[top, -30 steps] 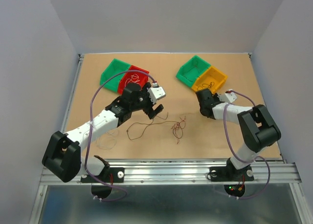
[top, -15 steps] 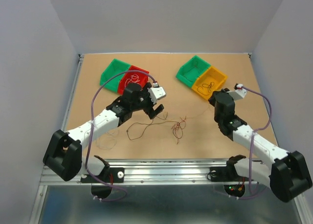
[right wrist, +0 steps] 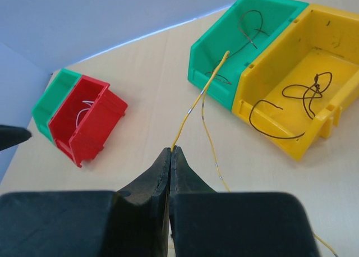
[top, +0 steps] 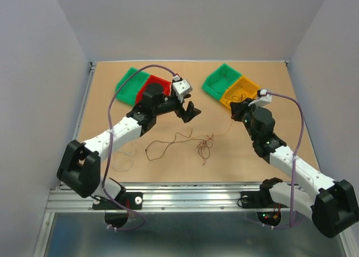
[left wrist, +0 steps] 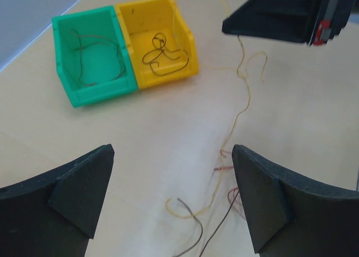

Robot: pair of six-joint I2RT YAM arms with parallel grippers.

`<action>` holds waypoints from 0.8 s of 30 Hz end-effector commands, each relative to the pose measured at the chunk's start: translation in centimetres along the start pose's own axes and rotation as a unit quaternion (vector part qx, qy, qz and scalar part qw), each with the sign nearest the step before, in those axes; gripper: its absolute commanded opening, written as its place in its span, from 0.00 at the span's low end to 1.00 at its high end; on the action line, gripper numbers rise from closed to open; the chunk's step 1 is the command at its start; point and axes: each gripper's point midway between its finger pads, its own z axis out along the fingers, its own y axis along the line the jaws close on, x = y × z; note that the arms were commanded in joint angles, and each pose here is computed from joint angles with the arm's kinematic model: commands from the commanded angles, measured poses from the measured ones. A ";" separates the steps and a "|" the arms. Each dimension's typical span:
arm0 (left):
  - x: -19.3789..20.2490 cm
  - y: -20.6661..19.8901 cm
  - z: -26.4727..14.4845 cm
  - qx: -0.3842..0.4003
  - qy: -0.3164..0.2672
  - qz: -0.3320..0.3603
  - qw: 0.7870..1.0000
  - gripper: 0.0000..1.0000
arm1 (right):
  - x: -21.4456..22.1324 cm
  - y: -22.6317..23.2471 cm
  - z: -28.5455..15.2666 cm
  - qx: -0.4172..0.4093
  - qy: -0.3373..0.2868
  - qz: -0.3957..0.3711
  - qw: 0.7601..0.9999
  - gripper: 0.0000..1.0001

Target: Untangle the cables

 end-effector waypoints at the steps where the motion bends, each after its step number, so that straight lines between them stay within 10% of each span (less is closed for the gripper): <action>1: -3.7 -1.9 2.8 0.067 -0.074 -0.054 0.994 0.99 | -5.0 3.8 -0.1 -0.058 -0.056 0.003 0.997 0.00; 24: 0.4 -8.1 14.1 0.126 -0.077 -0.081 0.986 0.99 | -6.2 6.0 0.4 -0.094 -0.068 0.032 0.993 0.01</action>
